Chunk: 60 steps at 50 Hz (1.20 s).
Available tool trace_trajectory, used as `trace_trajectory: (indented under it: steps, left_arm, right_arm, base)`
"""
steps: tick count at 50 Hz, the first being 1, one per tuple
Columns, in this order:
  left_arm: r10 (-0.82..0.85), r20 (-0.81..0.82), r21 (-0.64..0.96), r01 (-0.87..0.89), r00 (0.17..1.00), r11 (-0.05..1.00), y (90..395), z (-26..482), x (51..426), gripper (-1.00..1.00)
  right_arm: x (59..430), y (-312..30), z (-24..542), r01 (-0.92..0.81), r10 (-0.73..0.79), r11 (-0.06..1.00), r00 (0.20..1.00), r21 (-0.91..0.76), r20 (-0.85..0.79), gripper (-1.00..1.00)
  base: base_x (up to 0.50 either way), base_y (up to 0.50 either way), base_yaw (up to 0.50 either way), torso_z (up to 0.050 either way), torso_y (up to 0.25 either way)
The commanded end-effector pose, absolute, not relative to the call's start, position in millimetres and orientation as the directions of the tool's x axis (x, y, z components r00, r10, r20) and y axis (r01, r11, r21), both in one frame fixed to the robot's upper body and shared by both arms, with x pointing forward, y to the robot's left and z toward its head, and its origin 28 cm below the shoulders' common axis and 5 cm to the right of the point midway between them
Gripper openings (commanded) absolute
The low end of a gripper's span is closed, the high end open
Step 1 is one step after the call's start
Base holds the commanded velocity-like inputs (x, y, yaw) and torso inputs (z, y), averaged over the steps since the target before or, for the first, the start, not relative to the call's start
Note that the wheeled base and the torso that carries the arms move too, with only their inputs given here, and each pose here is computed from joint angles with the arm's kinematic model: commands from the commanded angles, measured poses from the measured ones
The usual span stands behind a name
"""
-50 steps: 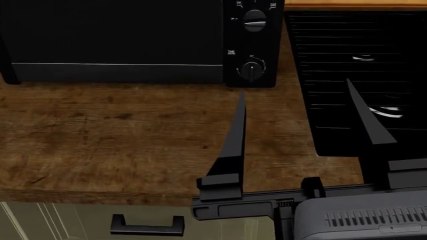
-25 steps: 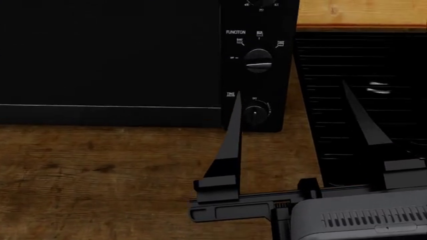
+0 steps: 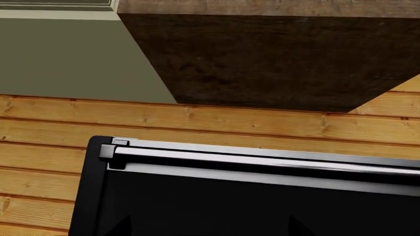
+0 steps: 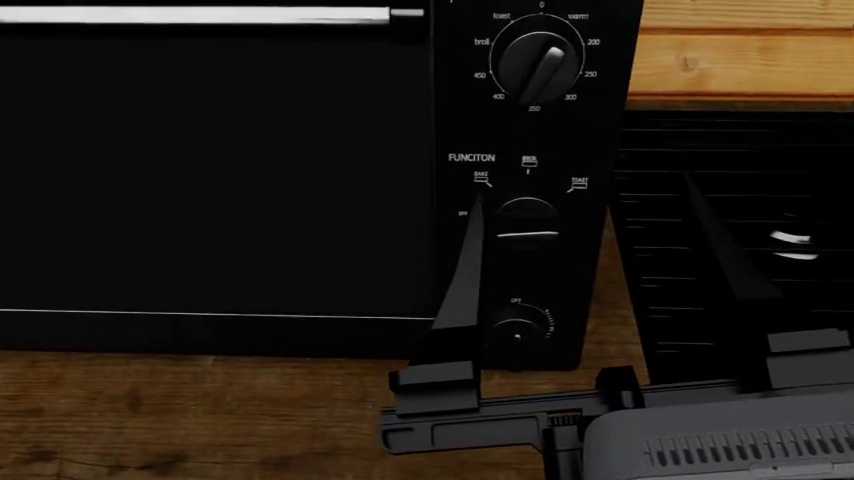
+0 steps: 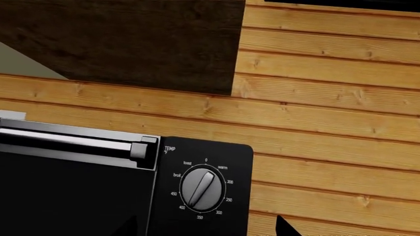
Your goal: Decrease the toaster oven temperature.
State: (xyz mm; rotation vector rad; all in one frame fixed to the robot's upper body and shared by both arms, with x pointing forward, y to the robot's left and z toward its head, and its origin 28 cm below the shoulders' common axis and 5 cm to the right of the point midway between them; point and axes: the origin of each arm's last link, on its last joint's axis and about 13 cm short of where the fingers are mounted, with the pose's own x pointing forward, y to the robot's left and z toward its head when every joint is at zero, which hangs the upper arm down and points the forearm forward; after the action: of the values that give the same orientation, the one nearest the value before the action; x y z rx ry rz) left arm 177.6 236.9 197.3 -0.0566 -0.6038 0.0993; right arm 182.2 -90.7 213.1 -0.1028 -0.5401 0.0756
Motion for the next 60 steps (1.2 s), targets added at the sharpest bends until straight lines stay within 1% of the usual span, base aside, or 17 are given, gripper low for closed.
trace_trajectory:
  steps: [1, 13, 14, 15, 16, 17, 18, 19, 20, 22, 23, 24, 27, 35, 48, 49, 60]
  left_arm:
    - [0.108, 0.564, -0.084, -0.074, 0.819, 0.994, 236.6, 197.5, 177.6, 1.00]
    - [0.107, 0.560, -0.088, -0.069, 0.821, 0.994, 236.9, 195.3, 179.4, 1.00]
    - [0.108, 0.559, -0.089, -0.069, 0.822, 0.994, 237.2, 194.6, 179.8, 1.00]
    - [0.108, 0.558, -0.090, -0.070, 0.823, 0.994, 237.4, 194.5, 179.8, 1.00]
    - [0.112, 0.558, -0.090, -0.074, 0.822, 0.993, 238.0, 194.3, 179.8, 1.00]
    - [0.113, 0.558, -0.090, -0.075, 0.822, 0.993, 238.3, 194.2, 179.9, 1.00]
    - [0.114, 0.558, -0.090, -0.076, 0.822, 0.993, 238.5, 194.2, 179.7, 1.00]
    - [0.115, 0.558, -0.091, -0.077, 0.822, 0.993, 238.8, 194.0, 179.5, 1.00]
    - [0.115, 0.557, -0.090, -0.078, 0.823, 0.993, 238.8, 193.6, 179.8, 1.00]
    - [0.115, 0.558, -0.090, -0.078, 0.822, 0.993, 238.9, 194.6, 179.4, 1.00]
    - [0.115, 0.559, -0.090, -0.078, 0.821, 0.993, 239.1, 194.9, 179.2, 1.00]
    - [0.116, 0.559, -0.091, -0.078, 0.821, 0.993, 239.2, 194.5, 179.3, 1.00]
    - [0.118, 0.555, -0.094, -0.079, 0.823, 0.992, 239.4, 192.6, 179.8, 1.00]
    - [0.120, 0.553, -0.096, -0.080, 0.824, 0.992, 240.3, 191.7, 179.7, 1.00]
    - [0.123, 0.552, -0.099, -0.082, 0.825, 0.992, 240.3, 191.3, 177.9, 1.00]
    - [0.125, 0.549, -0.100, -0.083, 0.827, 0.992, 241.2, 190.3, 178.6, 1.00]
    - [0.121, 0.549, -0.097, -0.080, 0.827, 0.992, 240.8, 190.6, 180.1, 1.00]
  right_arm:
    - [180.4, -90.3, 210.5, -0.049, 0.106, 0.991, 0.858, -0.125, 0.502, 1.00]
    - [184.5, -84.9, 216.0, -0.072, 0.124, 0.990, 0.858, -0.123, 0.498, 1.00]
    - [190.9, -80.1, 239.7, -0.097, 0.202, 0.974, 0.772, -0.204, 0.603, 1.00]
    - [189.2, -81.9, 250.7, -0.096, 0.242, 0.964, 0.699, -0.246, 0.673, 1.00]
    - [186.8, -74.2, 263.6, -0.143, 0.347, 0.932, 0.622, -0.334, 0.702, 1.00]
    - [183.7, -78.9, 278.0, -0.118, 0.373, 0.919, 0.573, -0.376, 0.730, 1.00]
    - [180.7, -92.7, 280.1, -0.056, 0.324, 0.927, 0.620, -0.372, 0.714, 1.00]
    - [176.9, -92.7, 281.4, -0.054, 0.245, 0.959, 0.660, -0.280, 0.710, 1.00]
    - [173.6, -87.9, 279.4, -0.063, 0.173, 0.981, 0.721, -0.186, 0.671, 1.00]
    - [164.3, -80.1, 276.7, -0.033, 0.039, 0.999, 0.840, -0.021, 0.541, 1.00]
    - [159.7, -77.4, 277.2, -0.036, 0.026, 0.999, 0.890, 0.014, 0.455, 1.00]
    - [158.3, -75.5, 278.4, -0.038, 0.034, 0.999, 0.901, -0.001, 0.433, 1.00]
    - [160.4, -73.4, 280.4, -0.018, 0.014, 1.000, 0.912, 0.007, 0.410, 1.00]
    - [173.5, -72.6, 272.4, -0.061, 0.031, 0.992, 0.966, 0.109, 0.255, 1.00]
    - [185.8, -71.3, 274.1, -0.012, -0.014, 0.993, 0.977, 0.121, 0.211, 1.00]
    - [191.2, -70.6, 274.6, 0.003, -0.028, 0.985, 0.989, 0.170, 0.145, 1.00]
    - [200.5, -69.2, 279.8, -0.023, 0.004, 0.978, 0.996, 0.208, 0.088, 1.00]
  base:
    - [0.00, 0.00, 0.00, 0.000, 0.000]
    - [0.00, 0.00, 0.00, 0.000, 0.000]
    - [0.00, 0.00, 0.00, 0.000, 0.000]
    - [0.00, 0.00, 0.00, 0.000, 0.000]
    - [0.00, 0.00, 0.00, 0.000, 0.000]
    - [0.00, 0.00, 0.00, 0.000, 0.000]
    - [0.00, 0.00, 0.00, 0.000, 0.000]
    - [0.00, 0.00, 0.00, 0.000, 0.000]
    - [0.00, 0.00, 0.00, 0.000, 0.000]
    - [0.00, 0.00, 0.00, 0.000, 0.000]
    - [0.00, 0.00, 0.00, 0.000, 0.000]
    - [0.00, 0.00, 0.00, 0.000, 0.000]
    - [0.00, 0.00, 0.00, 0.000, 0.000]
    - [0.00, 0.00, 0.00, 0.000, 0.000]
    - [0.00, 0.00, 0.00, 0.000, 0.000]
    - [0.00, 0.00, 0.00, 0.000, 0.000]
    - [0.00, 0.00, 0.00, 0.000, 0.000]
